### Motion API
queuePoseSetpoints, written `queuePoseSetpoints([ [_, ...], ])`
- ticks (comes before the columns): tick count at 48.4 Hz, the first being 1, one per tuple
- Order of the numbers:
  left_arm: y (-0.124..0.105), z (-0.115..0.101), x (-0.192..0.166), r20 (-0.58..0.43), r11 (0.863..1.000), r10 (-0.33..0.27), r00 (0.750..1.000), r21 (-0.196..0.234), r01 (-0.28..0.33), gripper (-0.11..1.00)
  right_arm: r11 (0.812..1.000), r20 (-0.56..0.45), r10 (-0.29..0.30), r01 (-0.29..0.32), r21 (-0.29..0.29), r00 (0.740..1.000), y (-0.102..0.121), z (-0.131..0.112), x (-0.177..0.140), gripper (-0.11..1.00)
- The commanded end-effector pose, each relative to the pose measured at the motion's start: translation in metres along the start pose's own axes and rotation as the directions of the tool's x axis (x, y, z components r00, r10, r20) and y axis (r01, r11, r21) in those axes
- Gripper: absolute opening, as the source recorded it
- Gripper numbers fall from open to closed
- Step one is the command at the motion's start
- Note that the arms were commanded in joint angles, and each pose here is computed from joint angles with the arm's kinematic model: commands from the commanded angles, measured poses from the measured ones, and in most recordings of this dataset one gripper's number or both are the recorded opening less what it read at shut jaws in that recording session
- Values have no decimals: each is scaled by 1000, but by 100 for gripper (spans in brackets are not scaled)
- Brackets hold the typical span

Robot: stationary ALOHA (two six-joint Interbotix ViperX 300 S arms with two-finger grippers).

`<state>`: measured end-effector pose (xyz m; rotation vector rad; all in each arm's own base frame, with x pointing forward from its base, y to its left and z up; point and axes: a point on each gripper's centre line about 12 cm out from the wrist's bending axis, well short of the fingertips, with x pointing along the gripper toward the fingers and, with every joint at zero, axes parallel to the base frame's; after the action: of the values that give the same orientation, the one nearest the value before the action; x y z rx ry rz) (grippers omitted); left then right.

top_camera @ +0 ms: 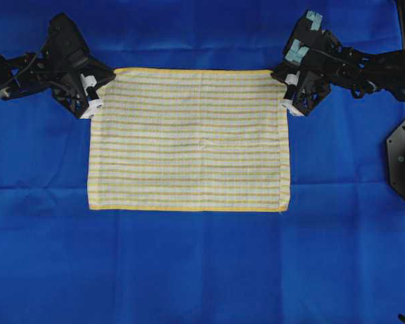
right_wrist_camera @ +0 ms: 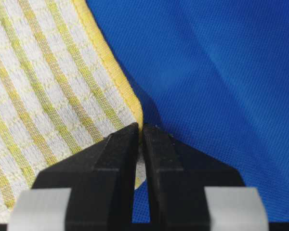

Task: Fold the yellow towel.
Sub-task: 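Close both grippers on the towel's top corners, then lift the top edge and fold it down toward the bottom edge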

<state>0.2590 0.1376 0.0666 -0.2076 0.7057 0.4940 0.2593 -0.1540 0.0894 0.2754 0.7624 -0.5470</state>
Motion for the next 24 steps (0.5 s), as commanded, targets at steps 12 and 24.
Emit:
queuePoseSetpoints([
  [12, 0, 32, -32, 46, 1000, -5, 999, 17, 4, 6, 1000, 110, 8, -9, 11, 994, 1, 31, -25, 3],
  [24, 0, 45, -46, 95, 999, -8, 995, 47, 3, 6, 1000, 134, 11, -13, 17, 991, 1, 36, -39, 3],
])
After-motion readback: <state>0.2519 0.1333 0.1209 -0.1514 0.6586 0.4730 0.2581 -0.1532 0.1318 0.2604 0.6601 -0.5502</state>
